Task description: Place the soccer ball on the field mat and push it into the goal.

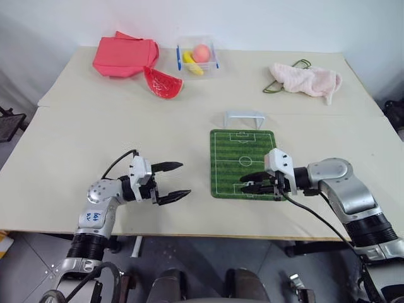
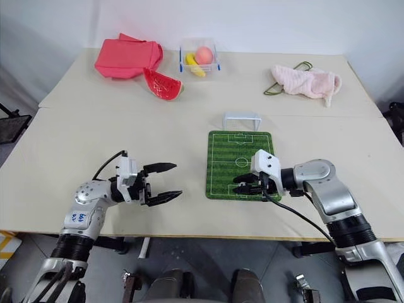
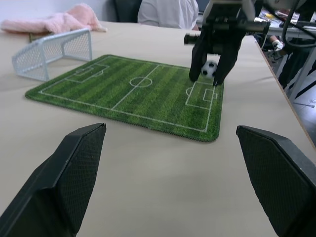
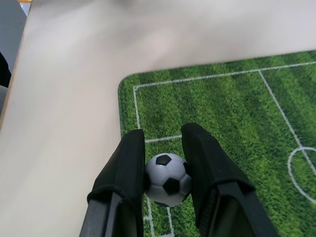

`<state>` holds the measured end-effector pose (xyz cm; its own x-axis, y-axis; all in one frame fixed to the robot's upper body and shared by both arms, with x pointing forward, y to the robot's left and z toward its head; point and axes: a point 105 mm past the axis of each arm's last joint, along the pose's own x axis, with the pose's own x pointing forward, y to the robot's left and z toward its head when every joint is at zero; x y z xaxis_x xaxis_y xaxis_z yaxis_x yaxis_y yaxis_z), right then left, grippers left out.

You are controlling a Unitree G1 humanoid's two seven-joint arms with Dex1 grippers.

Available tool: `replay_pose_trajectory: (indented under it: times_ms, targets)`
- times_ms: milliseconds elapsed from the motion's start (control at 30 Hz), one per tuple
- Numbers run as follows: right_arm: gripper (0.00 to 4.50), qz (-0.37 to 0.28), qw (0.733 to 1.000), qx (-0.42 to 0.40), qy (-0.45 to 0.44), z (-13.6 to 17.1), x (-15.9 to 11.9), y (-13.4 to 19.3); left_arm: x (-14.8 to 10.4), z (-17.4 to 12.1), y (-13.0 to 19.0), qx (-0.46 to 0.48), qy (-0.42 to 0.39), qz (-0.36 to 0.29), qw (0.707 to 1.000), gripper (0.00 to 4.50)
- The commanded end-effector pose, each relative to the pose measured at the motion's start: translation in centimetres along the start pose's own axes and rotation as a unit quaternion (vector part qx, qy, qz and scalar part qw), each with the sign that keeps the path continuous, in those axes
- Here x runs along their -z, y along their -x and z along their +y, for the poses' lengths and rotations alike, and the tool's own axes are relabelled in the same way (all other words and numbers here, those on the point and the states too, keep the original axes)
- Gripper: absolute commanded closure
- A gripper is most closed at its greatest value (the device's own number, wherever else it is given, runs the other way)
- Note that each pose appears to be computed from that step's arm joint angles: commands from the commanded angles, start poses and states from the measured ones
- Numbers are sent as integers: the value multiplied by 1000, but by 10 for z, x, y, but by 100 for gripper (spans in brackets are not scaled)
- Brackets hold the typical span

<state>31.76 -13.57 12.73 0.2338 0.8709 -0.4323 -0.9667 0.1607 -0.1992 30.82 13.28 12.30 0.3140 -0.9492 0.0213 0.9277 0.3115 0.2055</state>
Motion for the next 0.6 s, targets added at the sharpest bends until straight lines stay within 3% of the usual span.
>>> replay_pose_trajectory:
  times_ms: [33,433,600]
  targets:
    - [365,-4,1000,-6,16,-3,2,-4,-4,-3,4,-6,-13,-7,1000,0]
    - [365,-3,1000,-17,10,-7,13,-12,-5,-7,6,-24,-14,-7,1000,0]
    - [202,0,1000,-11,11,-9,17,-9,-6,-6,7,-28,-16,-5,999,0]
